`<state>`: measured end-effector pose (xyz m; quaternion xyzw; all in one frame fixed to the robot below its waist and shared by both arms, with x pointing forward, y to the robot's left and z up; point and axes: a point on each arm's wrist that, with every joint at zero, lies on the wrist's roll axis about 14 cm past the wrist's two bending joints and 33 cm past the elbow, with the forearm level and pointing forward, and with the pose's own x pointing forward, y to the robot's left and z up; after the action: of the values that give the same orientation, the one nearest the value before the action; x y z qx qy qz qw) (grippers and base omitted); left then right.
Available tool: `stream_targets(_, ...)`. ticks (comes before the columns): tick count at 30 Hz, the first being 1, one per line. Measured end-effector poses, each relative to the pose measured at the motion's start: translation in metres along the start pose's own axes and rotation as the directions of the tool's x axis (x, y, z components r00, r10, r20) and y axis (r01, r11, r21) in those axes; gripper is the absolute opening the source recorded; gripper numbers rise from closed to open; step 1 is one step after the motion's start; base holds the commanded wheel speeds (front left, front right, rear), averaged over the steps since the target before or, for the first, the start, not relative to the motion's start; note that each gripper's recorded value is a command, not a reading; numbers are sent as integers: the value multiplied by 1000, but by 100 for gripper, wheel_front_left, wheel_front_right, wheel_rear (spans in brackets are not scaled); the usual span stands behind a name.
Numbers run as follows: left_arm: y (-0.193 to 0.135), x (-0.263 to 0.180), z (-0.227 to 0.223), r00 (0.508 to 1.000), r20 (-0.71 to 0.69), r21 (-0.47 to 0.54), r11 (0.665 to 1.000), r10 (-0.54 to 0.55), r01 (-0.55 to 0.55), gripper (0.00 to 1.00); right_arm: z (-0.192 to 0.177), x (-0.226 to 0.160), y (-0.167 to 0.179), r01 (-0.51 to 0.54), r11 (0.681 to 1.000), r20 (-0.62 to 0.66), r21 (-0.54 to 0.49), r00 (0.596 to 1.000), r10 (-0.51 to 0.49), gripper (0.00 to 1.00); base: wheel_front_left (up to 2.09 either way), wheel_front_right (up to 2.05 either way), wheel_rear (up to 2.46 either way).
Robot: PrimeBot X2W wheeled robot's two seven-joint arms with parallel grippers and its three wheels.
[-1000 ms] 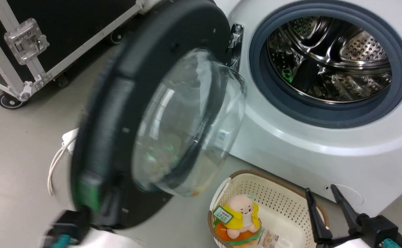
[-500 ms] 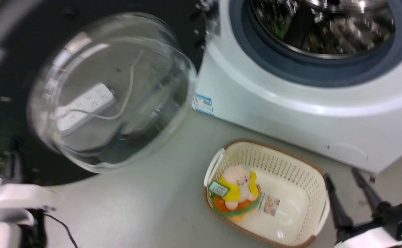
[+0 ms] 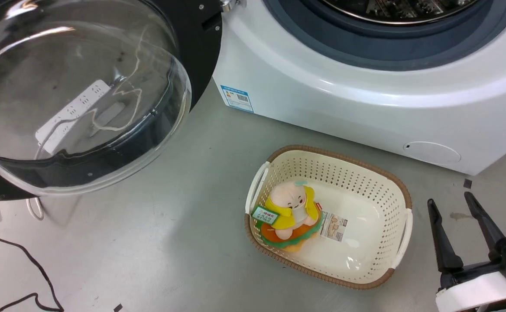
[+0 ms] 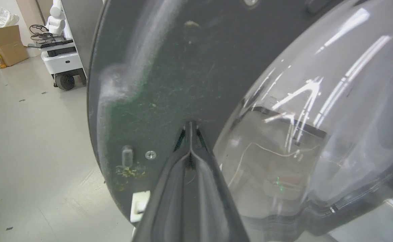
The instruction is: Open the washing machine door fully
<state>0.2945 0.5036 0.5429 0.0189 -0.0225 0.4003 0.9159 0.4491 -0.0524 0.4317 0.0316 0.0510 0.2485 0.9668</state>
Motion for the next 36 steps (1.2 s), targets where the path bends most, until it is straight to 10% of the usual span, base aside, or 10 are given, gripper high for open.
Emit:
stream_targets(13, -65, -33, 60, 947, 228, -54, 968, -225, 243, 0, 50, -18, 4, 54, 999, 141, 2, 988, -54, 100, 0, 0, 0)
stream_targets(36, -248, -182, 1, 708, 120, -246, 670, -696, 701, 0, 116, -118, -30, 290, 957, 333, 6, 902, -275, 100, 0, 0, 0)
